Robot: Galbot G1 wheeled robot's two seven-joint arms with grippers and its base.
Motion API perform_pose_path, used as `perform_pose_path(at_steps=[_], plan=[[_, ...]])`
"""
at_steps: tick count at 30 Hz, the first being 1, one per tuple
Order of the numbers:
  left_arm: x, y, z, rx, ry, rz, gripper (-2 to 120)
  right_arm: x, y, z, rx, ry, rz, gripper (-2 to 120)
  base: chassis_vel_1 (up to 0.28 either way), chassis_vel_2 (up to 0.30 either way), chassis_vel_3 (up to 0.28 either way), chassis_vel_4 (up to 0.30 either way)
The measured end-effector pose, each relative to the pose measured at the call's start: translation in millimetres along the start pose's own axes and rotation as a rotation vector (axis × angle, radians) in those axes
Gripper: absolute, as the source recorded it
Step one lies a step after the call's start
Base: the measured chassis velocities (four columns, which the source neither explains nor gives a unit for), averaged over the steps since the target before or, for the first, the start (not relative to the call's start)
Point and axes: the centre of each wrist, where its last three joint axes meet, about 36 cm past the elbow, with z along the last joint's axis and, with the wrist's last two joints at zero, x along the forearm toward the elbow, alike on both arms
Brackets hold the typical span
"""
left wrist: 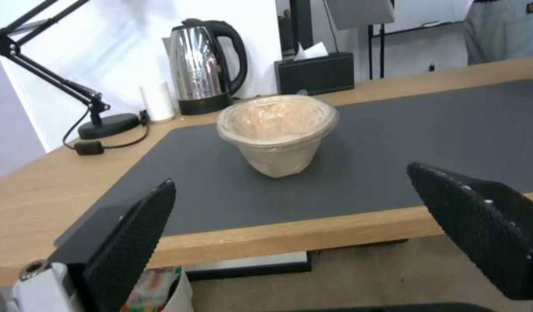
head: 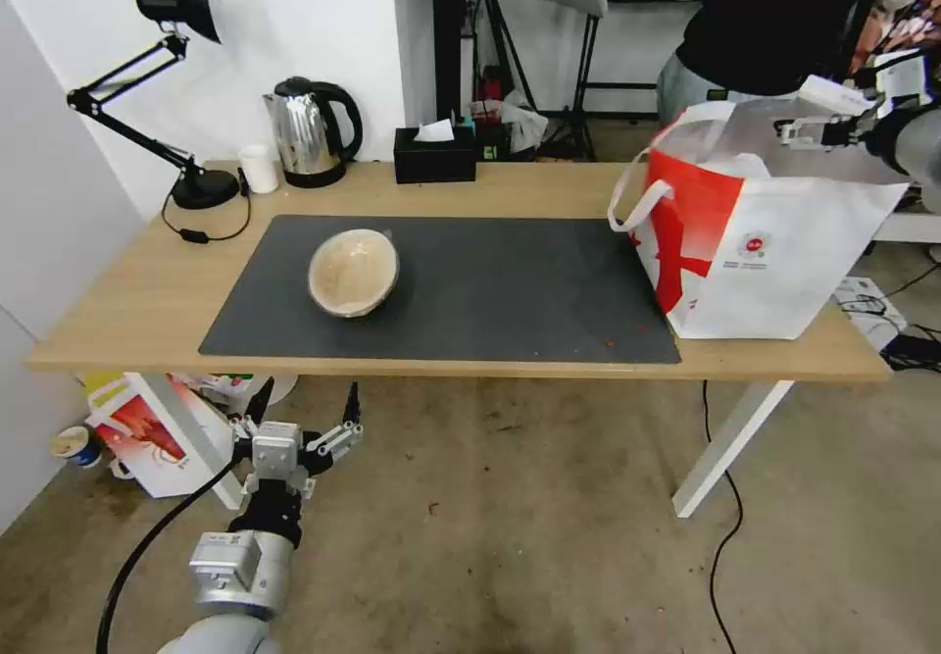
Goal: Pick up the trash from the table and place it into the takeout bag.
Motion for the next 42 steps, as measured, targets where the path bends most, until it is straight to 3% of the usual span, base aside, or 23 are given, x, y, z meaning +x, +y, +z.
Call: perform_pose_path(at_steps=[8,11,12,14,15,17,19,22,25,30,33,42], plan=[[0,0.0,0.0,0.0,0.0,0.0,100,8,7,-3,-0.015,-0.069,0.005,100,0.0,0.0,0.0,0.0],[0,0.0,0.0,0.0,0.0,0.0,100,18,18,-5,-0.046,-0.219,0.005,100,0.0,0.0,0.0,0.0],[0,0.0,0.0,0.0,0.0,0.0,100,18,18,-5,-0.046,-0.219,0.005,100,0.0,0.0,0.0,0.0],[0,0.0,0.0,0.0,0.0,0.0,100,29,38,-5,-0.103,-0.434,-0.022,100,0.0,0.0,0.0,0.0],[0,0.0,0.0,0.0,0.0,0.0,100,32,45,-5,-0.119,-0.494,-0.031,100,0.0,0.0,0.0,0.0],[0,0.0,0.0,0.0,0.0,0.0,100,34,50,-4,-0.129,-0.531,-0.036,100,0.0,0.0,0.0,0.0],[0,0.0,0.0,0.0,0.0,0.0,100,52,75,2,-0.16,-0.704,-0.058,100,0.0,0.0,0.0,0.0],[0,0.0,0.0,0.0,0.0,0.0,100,64,91,10,-0.164,-0.779,-0.085,100,0.0,0.0,0.0,0.0],[0,0.0,0.0,0.0,0.0,0.0,100,85,129,43,-0.179,-0.892,-0.155,100,0.0,0.0,0.0,0.0],[0,0.0,0.0,0.0,0.0,0.0,100,98,144,80,-0.175,-0.949,-0.172,100,0.0,0.0,0.0,0.0],[0,0.0,0.0,0.0,0.0,0.0,100,117,155,134,-0.178,-0.981,-0.13,100,0.0,0.0,0.0,0.0],[0,0.0,0.0,0.0,0.0,0.0,100,138,161,152,-0.204,-0.971,-0.106,100,0.0,0.0,0.0,0.0]])
